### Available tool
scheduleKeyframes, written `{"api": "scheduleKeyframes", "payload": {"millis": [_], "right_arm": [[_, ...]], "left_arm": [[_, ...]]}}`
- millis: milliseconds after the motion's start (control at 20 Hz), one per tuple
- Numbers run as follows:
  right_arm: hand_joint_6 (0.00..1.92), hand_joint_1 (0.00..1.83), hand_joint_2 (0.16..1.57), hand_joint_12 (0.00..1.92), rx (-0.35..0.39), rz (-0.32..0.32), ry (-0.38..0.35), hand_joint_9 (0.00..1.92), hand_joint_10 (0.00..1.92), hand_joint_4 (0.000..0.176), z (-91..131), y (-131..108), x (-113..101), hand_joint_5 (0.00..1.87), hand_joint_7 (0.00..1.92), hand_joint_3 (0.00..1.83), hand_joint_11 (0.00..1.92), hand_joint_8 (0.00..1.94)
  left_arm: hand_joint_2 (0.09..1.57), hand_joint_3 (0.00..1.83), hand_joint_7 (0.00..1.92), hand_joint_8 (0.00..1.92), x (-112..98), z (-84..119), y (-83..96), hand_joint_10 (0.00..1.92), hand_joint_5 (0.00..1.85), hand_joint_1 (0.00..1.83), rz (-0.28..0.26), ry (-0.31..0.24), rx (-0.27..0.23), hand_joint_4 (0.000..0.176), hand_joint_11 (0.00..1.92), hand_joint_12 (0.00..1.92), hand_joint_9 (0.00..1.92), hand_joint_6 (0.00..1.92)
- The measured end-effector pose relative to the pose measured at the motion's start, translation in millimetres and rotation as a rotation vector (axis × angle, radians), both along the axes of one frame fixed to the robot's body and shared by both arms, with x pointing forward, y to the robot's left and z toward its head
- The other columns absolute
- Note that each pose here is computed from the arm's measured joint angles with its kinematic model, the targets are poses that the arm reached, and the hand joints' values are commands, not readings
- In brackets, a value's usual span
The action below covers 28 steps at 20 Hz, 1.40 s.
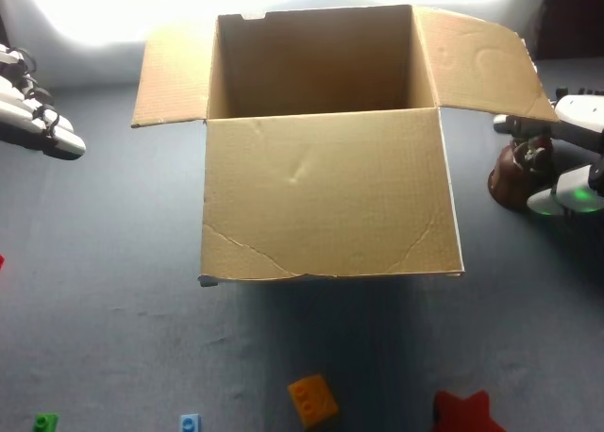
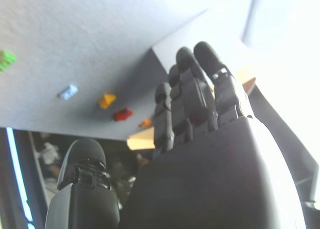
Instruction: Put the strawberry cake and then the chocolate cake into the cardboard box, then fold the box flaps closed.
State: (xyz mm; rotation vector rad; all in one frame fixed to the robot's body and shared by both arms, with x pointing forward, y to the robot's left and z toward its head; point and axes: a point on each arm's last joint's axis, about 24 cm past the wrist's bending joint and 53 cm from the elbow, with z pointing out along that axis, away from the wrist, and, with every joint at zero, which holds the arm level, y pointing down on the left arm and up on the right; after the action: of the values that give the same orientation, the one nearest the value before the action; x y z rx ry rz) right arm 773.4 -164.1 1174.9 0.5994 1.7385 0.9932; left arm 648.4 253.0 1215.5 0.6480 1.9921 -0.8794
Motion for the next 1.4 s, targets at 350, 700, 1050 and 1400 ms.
{"api": "scheduleKeyframes", "payload": {"millis": [350, 700, 1050, 1400], "right_arm": [[1.09, 1.35, 1.17, 1.92, 0.004, -0.003, -0.008, 0.71, 1.49, 0.0, 3, 0, 1, 0.84, 0.95, 0.0, 0.24, 1.17], [1.13, 1.34, 1.18, 1.91, 0.01, -0.013, -0.009, 0.69, 1.5, 0.0, 16, -21, -12, 0.83, 0.93, 0.0, 0.22, 1.18], [1.15, 1.34, 1.18, 1.89, 0.069, -0.136, -0.128, 0.71, 1.49, 0.0, 84, -91, -16, 0.83, 0.92, 0.0, 0.25, 1.14], [0.99, 1.35, 1.16, 1.92, -0.002, -0.055, -0.404, 0.72, 1.49, 0.0, 178, -64, -30, 0.9, 0.96, 0.0, 0.21, 1.11]], "left_arm": [[1.17, 0.0, 0.28, 0.0, 7, -1, 3.2, 0.0, 0.23, 0.16, 0.03, -0.025, -0.01, 0.053, 0.0, 1.11, 0.37, 0.0], [1.17, 0.0, 0.29, 0.0, 7, -6, -0.3, 0.0, 0.22, 0.14, 0.03, -0.022, 0.009, 0.052, 0.0, 1.13, 0.37, 0.0], [1.17, 0.0, 0.29, 0.0, 3, -11, -10.9, 0.0, 0.23, 0.16, 0.01, -0.014, 0.001, 0.053, 0.0, 1.11, 0.37, 0.0], [1.17, 0.0, 0.29, 0.0, 7, -6, -14.8, 0.0, 0.22, 0.17, 0.008, -0.06, 0.002, 0.05, 0.0, 1.09, 0.37, 0.0]]}}
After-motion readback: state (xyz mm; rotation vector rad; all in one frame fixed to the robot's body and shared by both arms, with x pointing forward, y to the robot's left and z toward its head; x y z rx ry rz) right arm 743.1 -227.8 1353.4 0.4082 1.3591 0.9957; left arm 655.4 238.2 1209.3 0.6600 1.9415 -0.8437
